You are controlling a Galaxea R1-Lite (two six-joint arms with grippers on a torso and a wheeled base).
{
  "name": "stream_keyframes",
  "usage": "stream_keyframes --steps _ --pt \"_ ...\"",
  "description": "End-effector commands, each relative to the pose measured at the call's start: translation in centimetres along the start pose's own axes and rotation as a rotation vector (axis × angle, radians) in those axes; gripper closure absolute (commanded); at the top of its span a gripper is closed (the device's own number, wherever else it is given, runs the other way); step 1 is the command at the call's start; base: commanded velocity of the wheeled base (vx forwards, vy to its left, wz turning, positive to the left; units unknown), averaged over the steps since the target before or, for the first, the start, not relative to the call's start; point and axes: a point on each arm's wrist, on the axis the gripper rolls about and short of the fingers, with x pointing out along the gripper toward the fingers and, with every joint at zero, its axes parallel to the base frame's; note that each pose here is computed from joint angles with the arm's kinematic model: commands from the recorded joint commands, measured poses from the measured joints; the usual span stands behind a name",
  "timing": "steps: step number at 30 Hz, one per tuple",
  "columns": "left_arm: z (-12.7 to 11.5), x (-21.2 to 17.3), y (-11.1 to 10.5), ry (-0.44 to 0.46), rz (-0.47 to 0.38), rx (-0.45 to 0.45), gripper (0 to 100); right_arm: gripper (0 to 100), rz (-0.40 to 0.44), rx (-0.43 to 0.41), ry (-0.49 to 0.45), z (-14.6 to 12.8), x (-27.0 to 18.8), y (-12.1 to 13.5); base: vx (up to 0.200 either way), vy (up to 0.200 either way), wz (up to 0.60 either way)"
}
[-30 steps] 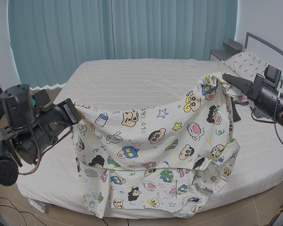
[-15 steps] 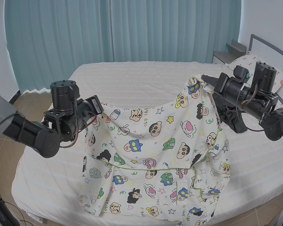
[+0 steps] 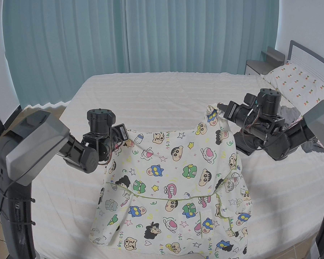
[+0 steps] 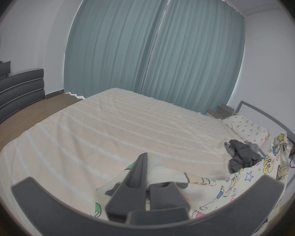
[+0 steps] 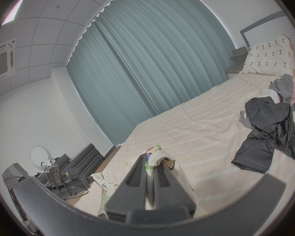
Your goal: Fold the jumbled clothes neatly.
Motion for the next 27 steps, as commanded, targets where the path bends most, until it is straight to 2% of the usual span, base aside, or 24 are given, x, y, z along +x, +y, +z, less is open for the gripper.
stream_keyframes --steps 1,2,4,7,9,16,17,18,22,24,25,26,27 --pt "-3.3 3.6 1.6 0.041 0.071 0.015 100 100 -0.051 0.01 0.037 -3.4 3.1 -2.7 0.0 0.0 0.0" --pt "-3.5 4.9 1.9 0.004 0.117 0.01 100 100 -0.073 0.009 0.029 -4.7 4.7 -3.7 0.0 0.0 0.0" --pt "-3.3 5.6 2.2 -0.023 0.143 0.003 100 100 -0.09 0.008 0.011 -5.3 5.7 -4.3 0.0 0.0 0.0" --pt "-3.3 6.2 2.5 -0.03 0.156 0.001 100 100 -0.095 0.008 0.015 -5.9 6.6 -4.9 0.0 0.0 0.0" --pt "-3.8 7.1 3.2 -0.027 0.173 0.0 100 100 -0.112 0.013 0.049 -7.3 7.6 -5.5 0.0 0.0 0.0" --pt "-4.4 8.1 4.8 -0.029 0.223 0.008 100 100 -0.133 0.017 0.086 -9.3 9.6 -5.0 0.0 0.0 0.0" --pt "-4.5 8.4 4.9 -0.029 0.226 0.007 100 0 -0.128 0.021 0.086 -9.4 10.0 -4.9 0.0 0.0 0.0" --pt "-4.6 8.5 5.0 -0.03 0.228 0.007 0 0 -0.128 0.022 0.085 -9.4 10.1 -4.9 0.0 0.0 0.0" --pt "-5.4 9.8 6.7 -0.044 0.284 0.009 0 0 -0.149 0.03 0.034 -10.4 12.0 -6.1 0.0 0.0 0.0" --pt "-5.4 10.3 7.2 -0.06 0.308 0.009 0 0 -0.168 0.056 -0.006 -10.4 12.7 -6.4 0.0 0.0 0.0" --pt "-5.5 10.7 7.6 -0.072 0.323 0.009 0 0 -0.205 0.104 -0.014 -11.0 13.1 -7.0 0.0 0.0 0.0" --pt "-5.4 10.8 7.7 -0.073 0.324 0.008 0 0 -0.213 0.111 -0.007 -11.3 13.1 -7.1 0.0 0.0 0.0" --pt "-5.4 10.9 7.9 -0.078 0.329 0.006 0 0 -0.263 0.148 0.032 -12.3 13.1 -7.9 0.0 0.0 0.0"
